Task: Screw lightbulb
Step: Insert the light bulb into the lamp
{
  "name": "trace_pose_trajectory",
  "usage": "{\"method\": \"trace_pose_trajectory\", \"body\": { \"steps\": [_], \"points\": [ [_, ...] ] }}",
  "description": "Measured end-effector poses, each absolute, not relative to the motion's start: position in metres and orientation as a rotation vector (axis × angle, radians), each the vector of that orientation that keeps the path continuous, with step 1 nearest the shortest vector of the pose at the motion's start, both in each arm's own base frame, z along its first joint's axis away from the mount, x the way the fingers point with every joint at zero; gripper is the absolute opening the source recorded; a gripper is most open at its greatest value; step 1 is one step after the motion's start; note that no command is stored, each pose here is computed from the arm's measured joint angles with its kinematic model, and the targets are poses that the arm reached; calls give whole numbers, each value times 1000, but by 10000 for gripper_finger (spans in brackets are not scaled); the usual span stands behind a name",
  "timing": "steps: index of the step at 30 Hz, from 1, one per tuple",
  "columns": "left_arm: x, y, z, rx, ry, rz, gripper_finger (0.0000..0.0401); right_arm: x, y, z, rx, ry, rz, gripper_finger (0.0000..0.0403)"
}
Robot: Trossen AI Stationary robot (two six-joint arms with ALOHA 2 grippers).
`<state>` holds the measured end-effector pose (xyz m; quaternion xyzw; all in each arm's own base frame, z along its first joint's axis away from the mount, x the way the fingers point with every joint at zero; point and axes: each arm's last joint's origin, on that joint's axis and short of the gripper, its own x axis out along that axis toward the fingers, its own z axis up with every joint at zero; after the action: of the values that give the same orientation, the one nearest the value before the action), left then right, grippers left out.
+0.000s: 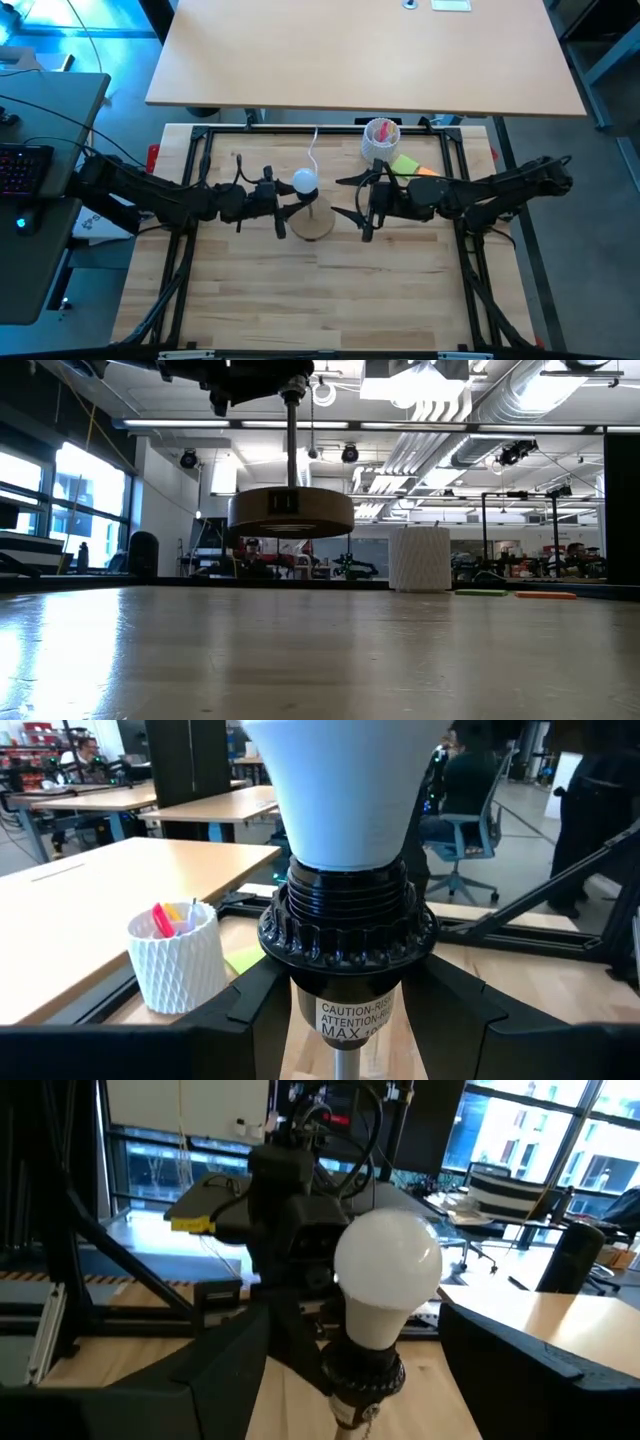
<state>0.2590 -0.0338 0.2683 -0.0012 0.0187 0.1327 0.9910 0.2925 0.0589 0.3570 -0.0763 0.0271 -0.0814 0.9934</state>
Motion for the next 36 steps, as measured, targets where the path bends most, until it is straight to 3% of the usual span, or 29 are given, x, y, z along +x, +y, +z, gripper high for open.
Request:
{"method": "trace_pose_trajectory", "body": {
  "steps": [36],
  "points": [
    [258,-40,275,36,-27,222,159,292,59,354,-161,80,-165,289]
  ]
}}
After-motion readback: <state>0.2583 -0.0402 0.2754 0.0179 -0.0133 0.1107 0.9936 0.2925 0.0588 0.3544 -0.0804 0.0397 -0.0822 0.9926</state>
